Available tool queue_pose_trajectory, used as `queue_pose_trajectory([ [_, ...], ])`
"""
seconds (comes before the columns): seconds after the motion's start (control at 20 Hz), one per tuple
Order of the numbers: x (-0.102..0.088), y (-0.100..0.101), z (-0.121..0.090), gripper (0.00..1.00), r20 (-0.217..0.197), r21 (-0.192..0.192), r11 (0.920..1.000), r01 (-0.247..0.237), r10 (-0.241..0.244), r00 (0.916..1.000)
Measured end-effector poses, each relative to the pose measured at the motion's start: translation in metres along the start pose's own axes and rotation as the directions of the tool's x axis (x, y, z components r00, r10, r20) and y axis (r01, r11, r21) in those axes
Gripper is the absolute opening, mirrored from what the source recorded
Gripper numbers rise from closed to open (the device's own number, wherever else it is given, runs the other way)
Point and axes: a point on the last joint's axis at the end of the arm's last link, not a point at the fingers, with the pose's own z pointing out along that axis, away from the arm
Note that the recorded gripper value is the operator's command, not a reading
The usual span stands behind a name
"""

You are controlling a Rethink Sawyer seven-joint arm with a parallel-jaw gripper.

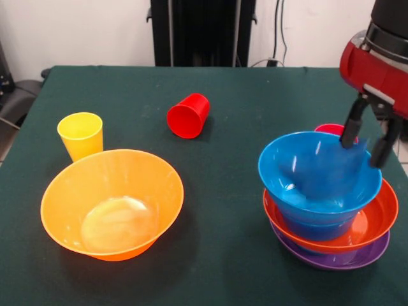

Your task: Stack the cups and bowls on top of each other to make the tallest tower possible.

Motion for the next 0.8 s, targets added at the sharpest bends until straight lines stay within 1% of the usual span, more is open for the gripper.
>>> queue_pose_trajectory([
  [0.2,0.004,0.003,-0.005,1.0,-0.002,-0.008,1.0,0.004,-0.004,1.0],
  [0.5,0.004,0.005,-0.013,1.0,-0.004,-0.022,0.9998,0.003,-0.003,1.0],
  [0.8,0.005,0.005,-0.013,1.0,-0.006,-0.024,0.9997,0.004,-0.004,1.0],
])
